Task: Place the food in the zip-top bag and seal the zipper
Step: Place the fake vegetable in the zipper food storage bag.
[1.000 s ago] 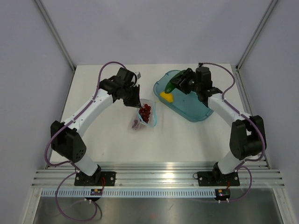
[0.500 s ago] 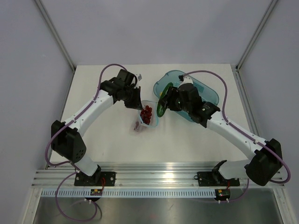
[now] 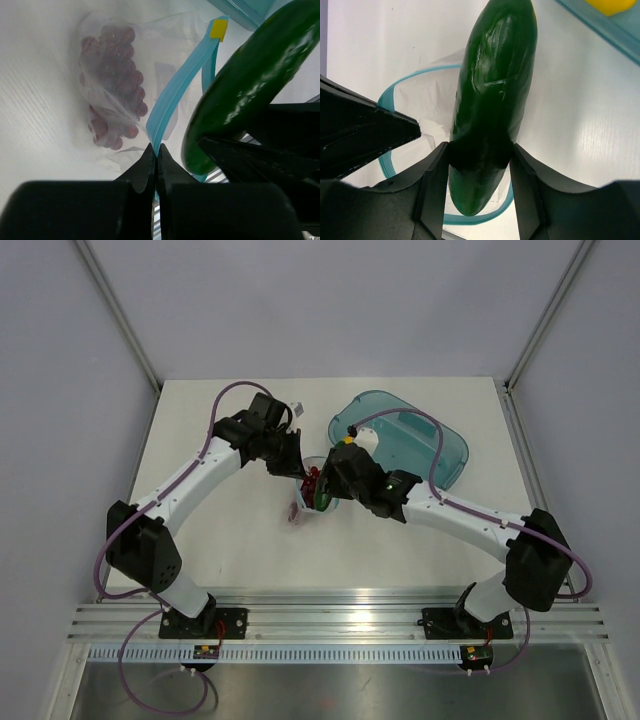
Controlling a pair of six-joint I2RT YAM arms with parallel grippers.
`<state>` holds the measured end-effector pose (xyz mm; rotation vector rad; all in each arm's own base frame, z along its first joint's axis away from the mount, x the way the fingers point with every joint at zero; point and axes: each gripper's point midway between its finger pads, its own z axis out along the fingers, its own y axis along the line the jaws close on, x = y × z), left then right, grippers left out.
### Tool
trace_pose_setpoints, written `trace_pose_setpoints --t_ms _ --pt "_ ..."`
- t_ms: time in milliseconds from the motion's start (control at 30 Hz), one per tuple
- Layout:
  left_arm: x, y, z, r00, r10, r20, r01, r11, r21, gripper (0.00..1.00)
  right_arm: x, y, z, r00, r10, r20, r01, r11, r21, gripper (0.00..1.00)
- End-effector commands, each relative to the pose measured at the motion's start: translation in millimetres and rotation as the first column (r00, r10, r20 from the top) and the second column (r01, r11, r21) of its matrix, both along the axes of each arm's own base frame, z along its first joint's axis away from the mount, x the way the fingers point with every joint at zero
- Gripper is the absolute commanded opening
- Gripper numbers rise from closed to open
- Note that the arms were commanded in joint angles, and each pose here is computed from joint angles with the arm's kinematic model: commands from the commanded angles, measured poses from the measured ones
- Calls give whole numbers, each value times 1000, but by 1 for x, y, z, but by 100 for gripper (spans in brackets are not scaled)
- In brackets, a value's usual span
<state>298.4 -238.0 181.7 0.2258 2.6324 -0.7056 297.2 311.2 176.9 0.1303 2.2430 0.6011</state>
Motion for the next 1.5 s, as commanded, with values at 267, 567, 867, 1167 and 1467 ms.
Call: trace_pose_setpoints --t_ms 267,567,867,1167,1467 --pt "-5 -5 9 999 -10 33 12 997 -78 0 -9 30 8 998 -39 49 38 999 19 22" --pt "-8 -6 11 999 -9 38 13 995 -98 0 -20 47 -21 999 44 -24 -44 999 -10 22" --pt "-15 -6 8 999 -27 29 30 994 -101 0 -17 59 -41 995 78 -59 -82 994 -73 28" --pt "-17 -1 3 999 -17 29 20 996 -86 0 -22 66 -1 989 146 -2 -146 989 3 43" --pt "-11 -4 6 999 -21 34 24 996 -86 0 -33 65 7 984 179 0 -179 983 49 4"
